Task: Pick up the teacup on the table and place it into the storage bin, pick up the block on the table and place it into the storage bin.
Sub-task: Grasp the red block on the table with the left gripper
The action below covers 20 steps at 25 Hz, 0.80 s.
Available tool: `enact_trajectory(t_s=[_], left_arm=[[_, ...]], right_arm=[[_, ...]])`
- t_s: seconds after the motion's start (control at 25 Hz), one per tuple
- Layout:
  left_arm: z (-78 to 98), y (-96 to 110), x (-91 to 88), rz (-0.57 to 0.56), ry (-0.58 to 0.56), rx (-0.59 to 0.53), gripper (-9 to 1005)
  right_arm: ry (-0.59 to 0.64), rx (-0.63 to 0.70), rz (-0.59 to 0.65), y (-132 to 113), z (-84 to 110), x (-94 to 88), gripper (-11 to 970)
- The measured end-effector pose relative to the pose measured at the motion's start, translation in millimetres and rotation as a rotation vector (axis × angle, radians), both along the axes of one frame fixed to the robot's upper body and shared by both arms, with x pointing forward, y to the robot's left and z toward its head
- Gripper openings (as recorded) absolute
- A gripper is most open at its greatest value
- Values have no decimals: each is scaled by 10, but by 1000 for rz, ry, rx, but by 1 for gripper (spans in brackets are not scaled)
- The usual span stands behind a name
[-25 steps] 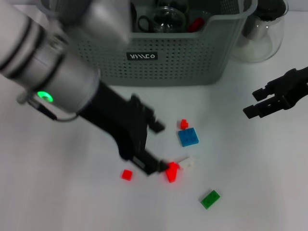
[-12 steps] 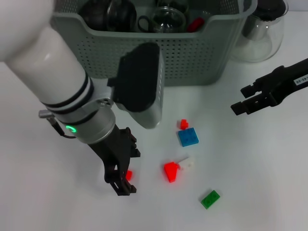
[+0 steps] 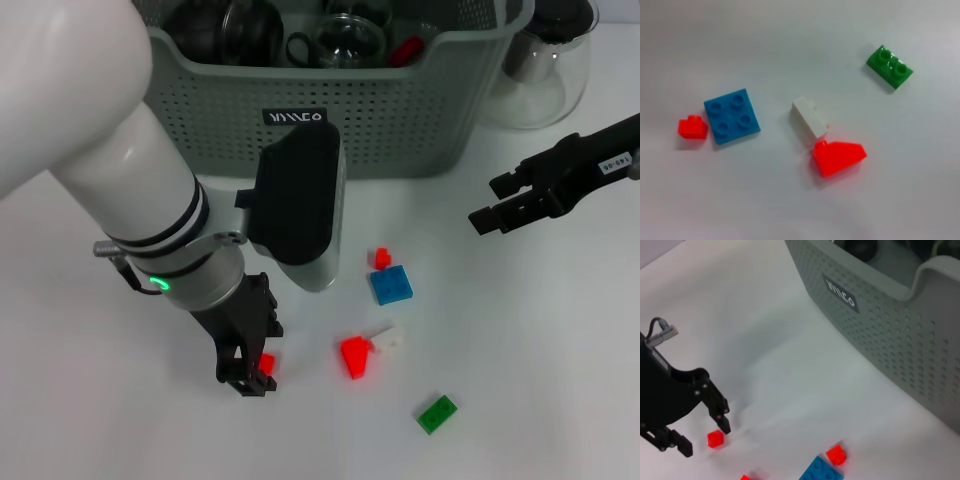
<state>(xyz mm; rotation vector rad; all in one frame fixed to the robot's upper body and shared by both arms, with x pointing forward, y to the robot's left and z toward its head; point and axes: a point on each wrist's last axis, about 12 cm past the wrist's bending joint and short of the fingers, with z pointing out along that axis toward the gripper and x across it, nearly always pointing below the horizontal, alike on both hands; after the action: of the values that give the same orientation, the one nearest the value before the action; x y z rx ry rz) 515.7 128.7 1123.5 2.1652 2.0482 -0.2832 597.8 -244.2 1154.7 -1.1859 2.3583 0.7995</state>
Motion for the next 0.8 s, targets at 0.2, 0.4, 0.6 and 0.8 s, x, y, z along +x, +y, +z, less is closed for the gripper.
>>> enact_trajectory(t_s=[0.2, 0.4, 0.6, 0.8], left_arm=[[-34, -24, -15, -3, -13, 9, 577], [-81, -39, -21, -11, -41, 27, 507], [-112, -29, -16, -8, -48, 40, 432], [-121, -26, -24, -8, -46, 42, 408]], right_arm=[[-2, 3, -3, -4, -12, 3, 733], [-1, 7, -5, -9, -19, 3, 732], [3, 8, -8, -10, -36, 1, 731], [2, 8, -9, -10, -42, 3, 731]])
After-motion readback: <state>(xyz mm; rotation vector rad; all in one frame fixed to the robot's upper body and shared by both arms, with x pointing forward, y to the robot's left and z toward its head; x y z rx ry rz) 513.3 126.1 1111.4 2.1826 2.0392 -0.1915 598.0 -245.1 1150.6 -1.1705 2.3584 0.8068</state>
